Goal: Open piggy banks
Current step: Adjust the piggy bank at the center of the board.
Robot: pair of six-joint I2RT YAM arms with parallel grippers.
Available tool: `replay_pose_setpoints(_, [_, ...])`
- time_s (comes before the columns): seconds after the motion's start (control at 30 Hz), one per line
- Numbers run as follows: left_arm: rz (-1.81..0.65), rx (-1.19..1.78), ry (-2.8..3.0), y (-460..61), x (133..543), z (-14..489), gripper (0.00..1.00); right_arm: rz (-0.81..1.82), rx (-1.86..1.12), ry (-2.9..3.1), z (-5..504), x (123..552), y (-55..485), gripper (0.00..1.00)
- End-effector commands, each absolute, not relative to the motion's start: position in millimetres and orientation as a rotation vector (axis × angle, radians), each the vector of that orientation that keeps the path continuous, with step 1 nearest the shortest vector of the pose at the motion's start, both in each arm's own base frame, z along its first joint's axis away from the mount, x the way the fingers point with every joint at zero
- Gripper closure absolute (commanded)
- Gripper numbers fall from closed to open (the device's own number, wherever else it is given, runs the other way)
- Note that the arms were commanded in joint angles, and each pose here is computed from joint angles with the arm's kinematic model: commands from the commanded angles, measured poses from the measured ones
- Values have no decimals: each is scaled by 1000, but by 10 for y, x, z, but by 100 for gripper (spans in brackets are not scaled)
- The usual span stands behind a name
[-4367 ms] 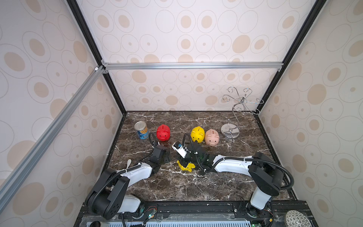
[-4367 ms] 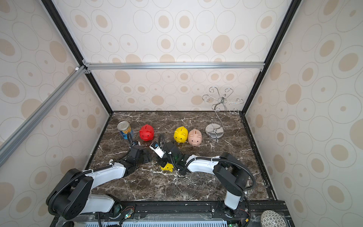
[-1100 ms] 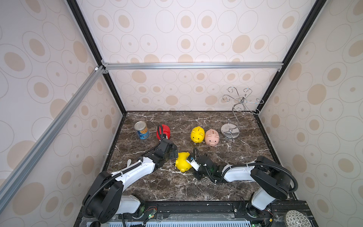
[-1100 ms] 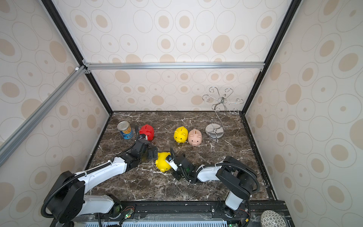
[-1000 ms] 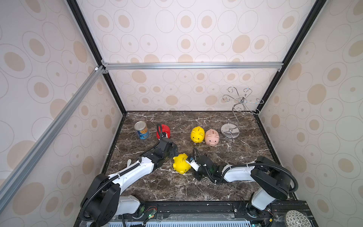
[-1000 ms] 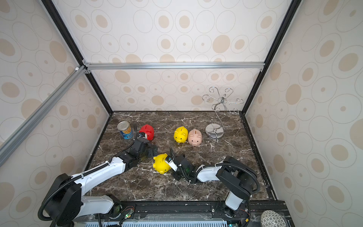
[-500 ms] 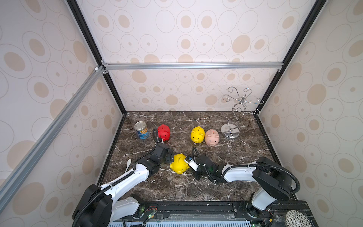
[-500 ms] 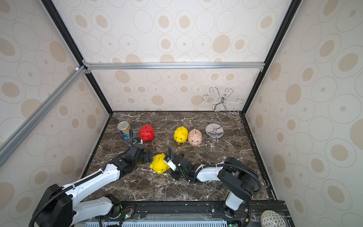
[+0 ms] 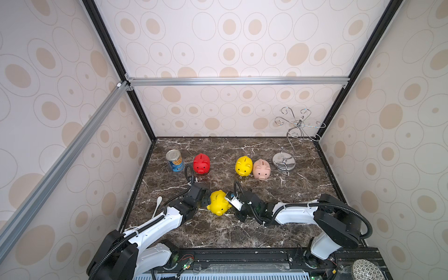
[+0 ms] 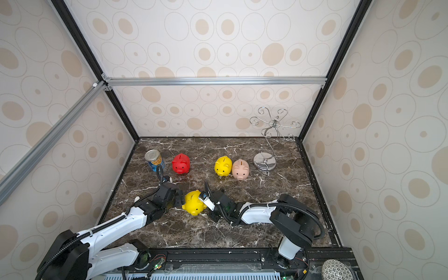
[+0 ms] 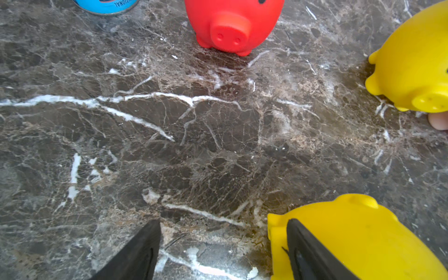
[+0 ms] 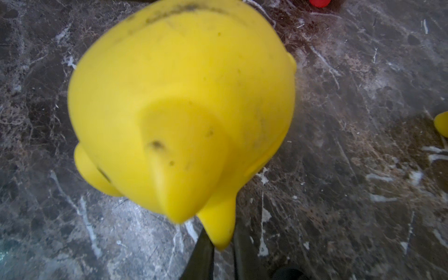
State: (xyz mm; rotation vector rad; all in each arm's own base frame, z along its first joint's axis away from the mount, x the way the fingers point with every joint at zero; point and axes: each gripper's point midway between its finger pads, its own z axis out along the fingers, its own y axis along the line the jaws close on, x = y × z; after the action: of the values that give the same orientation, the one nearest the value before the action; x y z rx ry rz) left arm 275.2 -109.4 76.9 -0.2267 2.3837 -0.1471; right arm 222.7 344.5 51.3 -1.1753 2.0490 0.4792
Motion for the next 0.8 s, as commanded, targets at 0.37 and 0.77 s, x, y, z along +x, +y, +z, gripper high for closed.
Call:
replay_pose_setpoints(0.37, [-159,-290,2424,-1040,2564,481,22,463,-1160,1929,1016,2262,3623,84])
replay_pose_setpoints(0.77, [-205,-298,2419,-1087,2560,365,21,448,-1188,1835,1422,2118,3689,81])
